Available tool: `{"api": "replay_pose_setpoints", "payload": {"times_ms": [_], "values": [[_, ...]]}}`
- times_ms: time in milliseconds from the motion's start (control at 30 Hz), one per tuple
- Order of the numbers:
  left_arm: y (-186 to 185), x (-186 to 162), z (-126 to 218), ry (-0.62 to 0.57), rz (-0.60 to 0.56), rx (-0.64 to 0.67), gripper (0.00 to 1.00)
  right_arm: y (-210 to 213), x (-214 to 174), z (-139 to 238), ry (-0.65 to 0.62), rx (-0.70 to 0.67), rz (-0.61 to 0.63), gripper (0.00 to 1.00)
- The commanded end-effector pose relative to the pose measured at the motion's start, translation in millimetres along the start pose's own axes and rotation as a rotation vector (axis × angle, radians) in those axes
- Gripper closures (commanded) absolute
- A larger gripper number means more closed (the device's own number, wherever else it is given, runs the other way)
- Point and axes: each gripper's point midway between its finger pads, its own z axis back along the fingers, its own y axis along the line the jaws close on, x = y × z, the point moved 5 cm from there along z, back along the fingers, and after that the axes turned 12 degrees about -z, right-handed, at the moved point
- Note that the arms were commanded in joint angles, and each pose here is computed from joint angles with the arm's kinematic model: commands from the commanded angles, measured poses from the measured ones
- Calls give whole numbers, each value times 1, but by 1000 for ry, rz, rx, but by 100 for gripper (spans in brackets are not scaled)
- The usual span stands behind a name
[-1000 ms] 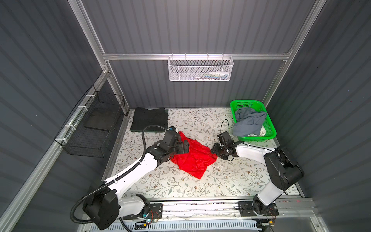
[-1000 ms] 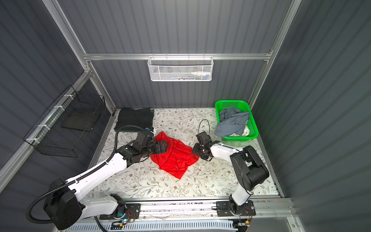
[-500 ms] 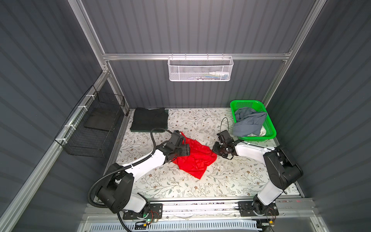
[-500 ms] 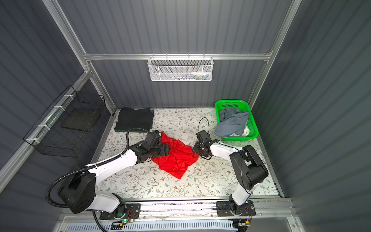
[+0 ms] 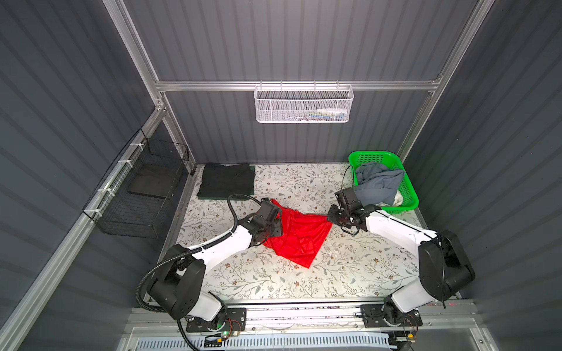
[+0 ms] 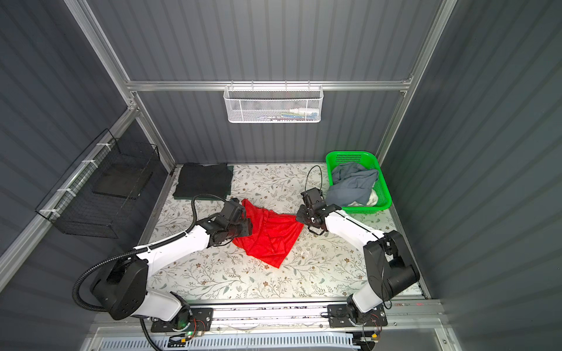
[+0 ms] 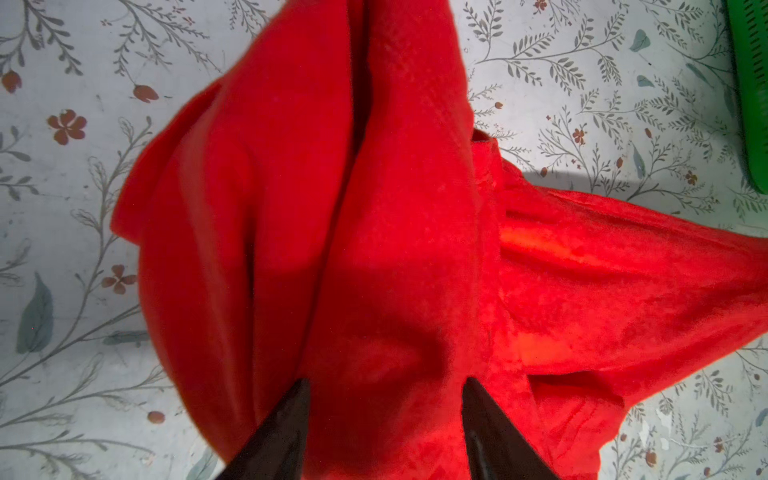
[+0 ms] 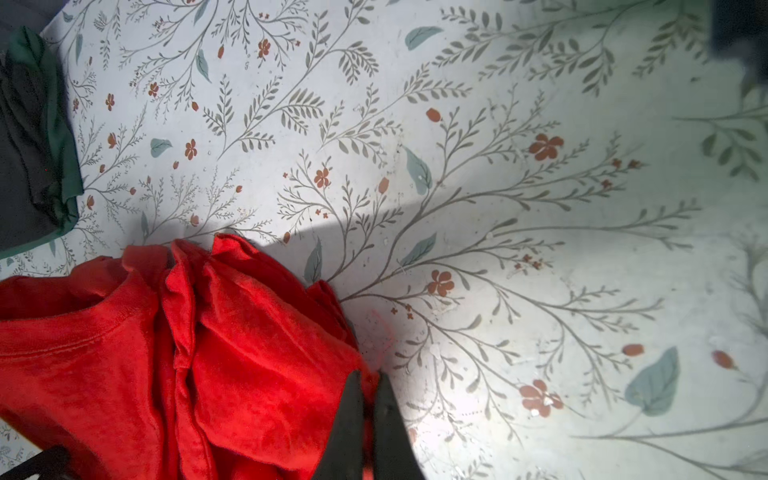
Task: Fold and stack the t-shirts
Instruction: 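Grasp the red t-shirt edges with both grippers, then lift the red t-shirt with both grippers and stretch it apart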
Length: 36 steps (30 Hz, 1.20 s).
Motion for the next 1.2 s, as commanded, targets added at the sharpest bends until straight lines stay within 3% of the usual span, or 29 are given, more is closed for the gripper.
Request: {"api": "replay_pose_setpoints", "payload": {"times_ms": [0, 167, 500, 633, 700, 800, 933, 1167], "values": [[-4, 1, 8, 1, 15, -16, 40, -2, 7, 8, -19, -21, 19, 100], [-18, 3, 13, -24, -3, -49, 34, 5, 7, 9, 3, 5, 16, 100], [-30, -1, -14, 84, -116, 20, 36, 17, 15, 17, 4, 98, -61, 100], [-30, -2, -26, 129, -152, 50, 48, 20, 19, 18, -1, 124, -85, 100], [-29, -2, -26, 140, -158, 67, 64, 19, 23, 21, -24, 105, -76, 100], [-28, 6, -11, 136, -150, 80, 99, 15, 31, 24, -69, 52, -61, 100], [-25, 31, 33, 23, -133, 89, 100, 17, 43, 30, -106, -9, -7, 100], [3, 60, 96, -111, -131, 235, 100, 20, 87, 39, -201, -68, 3, 100]]}}
